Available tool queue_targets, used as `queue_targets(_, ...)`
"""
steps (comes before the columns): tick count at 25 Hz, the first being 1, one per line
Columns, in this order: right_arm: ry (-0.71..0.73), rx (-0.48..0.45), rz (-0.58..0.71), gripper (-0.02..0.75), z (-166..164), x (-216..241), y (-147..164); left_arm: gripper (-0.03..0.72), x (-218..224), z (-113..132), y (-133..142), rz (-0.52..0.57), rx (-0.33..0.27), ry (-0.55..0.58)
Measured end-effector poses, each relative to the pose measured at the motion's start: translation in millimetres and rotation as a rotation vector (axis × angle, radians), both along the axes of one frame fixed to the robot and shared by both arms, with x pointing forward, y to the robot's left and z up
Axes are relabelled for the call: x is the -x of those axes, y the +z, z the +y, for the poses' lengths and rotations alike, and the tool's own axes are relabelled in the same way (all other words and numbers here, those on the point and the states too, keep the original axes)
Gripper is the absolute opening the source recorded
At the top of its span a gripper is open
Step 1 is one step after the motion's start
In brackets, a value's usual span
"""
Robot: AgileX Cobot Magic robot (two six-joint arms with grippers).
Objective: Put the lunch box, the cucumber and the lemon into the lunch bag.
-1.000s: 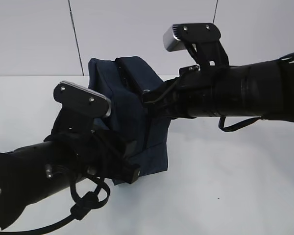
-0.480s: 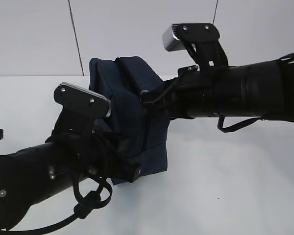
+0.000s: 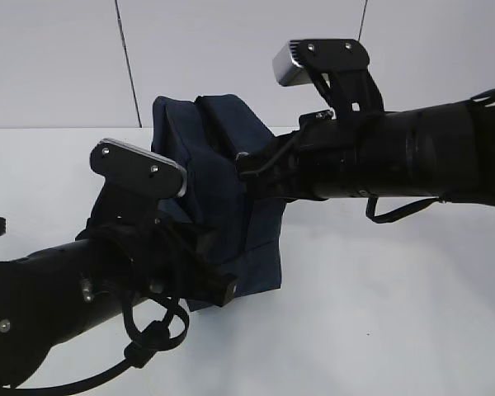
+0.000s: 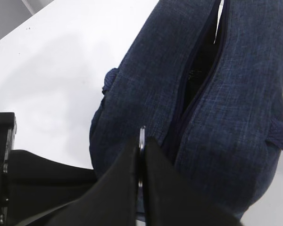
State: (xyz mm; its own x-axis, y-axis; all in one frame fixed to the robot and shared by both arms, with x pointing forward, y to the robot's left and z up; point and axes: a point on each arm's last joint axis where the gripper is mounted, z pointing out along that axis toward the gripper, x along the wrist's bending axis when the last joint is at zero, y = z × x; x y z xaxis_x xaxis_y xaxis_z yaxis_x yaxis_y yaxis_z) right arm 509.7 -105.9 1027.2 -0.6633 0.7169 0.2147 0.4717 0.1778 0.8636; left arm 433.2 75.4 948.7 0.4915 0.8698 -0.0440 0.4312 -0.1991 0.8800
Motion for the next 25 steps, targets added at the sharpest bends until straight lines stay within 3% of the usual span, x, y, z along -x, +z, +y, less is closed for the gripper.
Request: queue_targets(25,-0.015,-0.020,0.023,0.008,0.0,0.0,0.0,-0.007,2.5,0.6,-4.3,0.065,0.004,0.011)
